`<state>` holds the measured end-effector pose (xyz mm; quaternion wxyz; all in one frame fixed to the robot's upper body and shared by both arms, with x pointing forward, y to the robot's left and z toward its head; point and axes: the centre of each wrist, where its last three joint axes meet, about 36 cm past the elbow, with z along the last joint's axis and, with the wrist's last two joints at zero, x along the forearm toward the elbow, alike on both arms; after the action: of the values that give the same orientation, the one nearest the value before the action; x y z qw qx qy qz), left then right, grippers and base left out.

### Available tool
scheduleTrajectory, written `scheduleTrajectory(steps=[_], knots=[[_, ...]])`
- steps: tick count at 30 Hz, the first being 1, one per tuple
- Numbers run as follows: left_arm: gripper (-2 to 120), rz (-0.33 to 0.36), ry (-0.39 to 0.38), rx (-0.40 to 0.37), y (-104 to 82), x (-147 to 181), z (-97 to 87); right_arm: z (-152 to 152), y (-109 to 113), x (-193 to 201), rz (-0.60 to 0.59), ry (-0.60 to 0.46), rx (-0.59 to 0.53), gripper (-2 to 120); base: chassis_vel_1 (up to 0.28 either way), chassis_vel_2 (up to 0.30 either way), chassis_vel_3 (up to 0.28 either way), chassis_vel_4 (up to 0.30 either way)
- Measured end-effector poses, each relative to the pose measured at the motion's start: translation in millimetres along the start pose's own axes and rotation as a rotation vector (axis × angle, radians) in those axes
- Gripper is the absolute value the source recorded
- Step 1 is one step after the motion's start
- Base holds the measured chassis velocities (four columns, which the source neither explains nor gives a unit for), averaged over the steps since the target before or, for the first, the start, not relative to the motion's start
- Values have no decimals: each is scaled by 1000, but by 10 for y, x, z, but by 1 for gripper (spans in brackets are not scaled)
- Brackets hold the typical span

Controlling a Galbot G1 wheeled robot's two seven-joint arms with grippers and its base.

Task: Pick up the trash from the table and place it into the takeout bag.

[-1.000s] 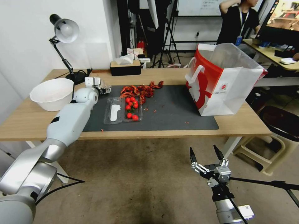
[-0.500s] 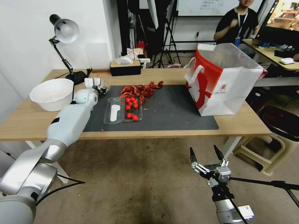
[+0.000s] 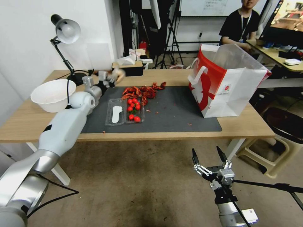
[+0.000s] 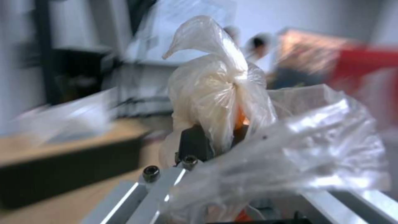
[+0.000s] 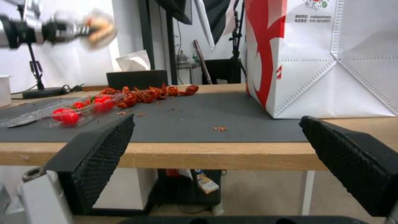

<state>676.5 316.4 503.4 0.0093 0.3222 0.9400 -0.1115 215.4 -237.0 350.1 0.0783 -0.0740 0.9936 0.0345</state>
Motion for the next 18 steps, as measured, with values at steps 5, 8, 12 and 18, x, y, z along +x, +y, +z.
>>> scheduleTrajectory(steps=[5, 8, 12, 18], knots=[[5, 364, -117, 50, -186, -305, -128, -20, -26, 19, 8, 0, 7, 100, 0, 0, 0, 0], [5, 507, -147, 49, -314, -516, -252, -26, -38, 25, 13, 0, 10, 100, 0, 0, 0, 0], [5, 595, -164, 58, -494, -791, -419, -25, -34, 43, 21, 0, 9, 100, 0, 0, 0, 0], [5, 665, -161, 39, -834, -1252, -662, -26, -43, 76, 32, -5, 11, 100, 0, 0, 0, 0]])
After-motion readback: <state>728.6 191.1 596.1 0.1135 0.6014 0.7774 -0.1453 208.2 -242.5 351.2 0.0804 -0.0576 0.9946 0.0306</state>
